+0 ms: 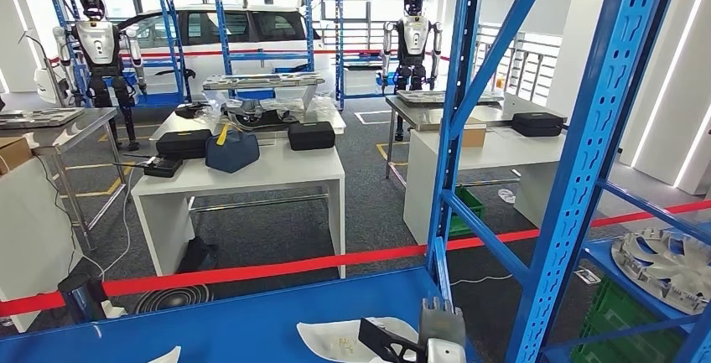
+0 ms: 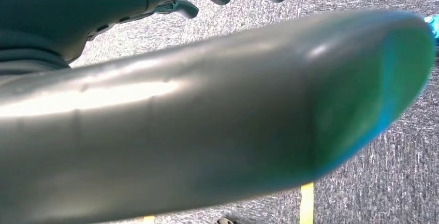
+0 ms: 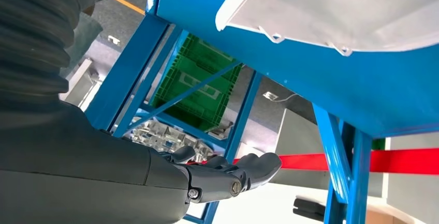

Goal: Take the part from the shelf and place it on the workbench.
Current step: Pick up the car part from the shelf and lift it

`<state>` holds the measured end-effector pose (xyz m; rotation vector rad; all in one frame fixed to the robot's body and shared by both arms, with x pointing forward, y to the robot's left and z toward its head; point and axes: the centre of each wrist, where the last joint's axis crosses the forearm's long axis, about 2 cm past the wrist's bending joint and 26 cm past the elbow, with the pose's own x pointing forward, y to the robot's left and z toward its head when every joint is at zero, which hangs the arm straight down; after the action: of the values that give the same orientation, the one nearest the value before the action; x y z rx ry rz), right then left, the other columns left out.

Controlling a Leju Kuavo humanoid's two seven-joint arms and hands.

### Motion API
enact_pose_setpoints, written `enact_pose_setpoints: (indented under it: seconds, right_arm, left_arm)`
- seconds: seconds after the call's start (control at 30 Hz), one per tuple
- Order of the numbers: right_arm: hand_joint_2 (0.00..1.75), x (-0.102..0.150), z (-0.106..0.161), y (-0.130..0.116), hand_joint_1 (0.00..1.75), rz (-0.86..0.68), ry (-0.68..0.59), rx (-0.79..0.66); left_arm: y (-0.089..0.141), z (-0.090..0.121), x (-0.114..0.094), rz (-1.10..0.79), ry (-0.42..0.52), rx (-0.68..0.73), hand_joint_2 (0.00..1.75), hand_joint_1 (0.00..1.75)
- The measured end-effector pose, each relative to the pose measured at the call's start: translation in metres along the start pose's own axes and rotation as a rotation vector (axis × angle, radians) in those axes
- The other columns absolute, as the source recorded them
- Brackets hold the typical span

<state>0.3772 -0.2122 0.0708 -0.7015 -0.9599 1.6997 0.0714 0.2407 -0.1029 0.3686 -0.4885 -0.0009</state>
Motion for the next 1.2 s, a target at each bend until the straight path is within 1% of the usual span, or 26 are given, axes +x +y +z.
enact_pose_setpoints:
  seconds: [0.4,0.7,1.2]
  right_arm:
    - [1.75,-0.007,0.002,0.01,0.0,0.02,0.019,0.052]
    - [1.75,-0.003,0.004,0.021,0.0,0.051,0.011,0.064]
    - [1.75,0.019,0.003,0.027,0.0,0.275,-0.059,0.075]
  left_arm:
    - [-0.002,-0.001,0.004,-0.006,-0.008,-0.008,0.0,0.0]
    - [-0.004,0.001,0.004,-0.009,-0.008,-0.015,0.0,0.0]
    - [-0.009,0.004,0.003,-0.011,-0.01,-0.026,0.0,0.0]
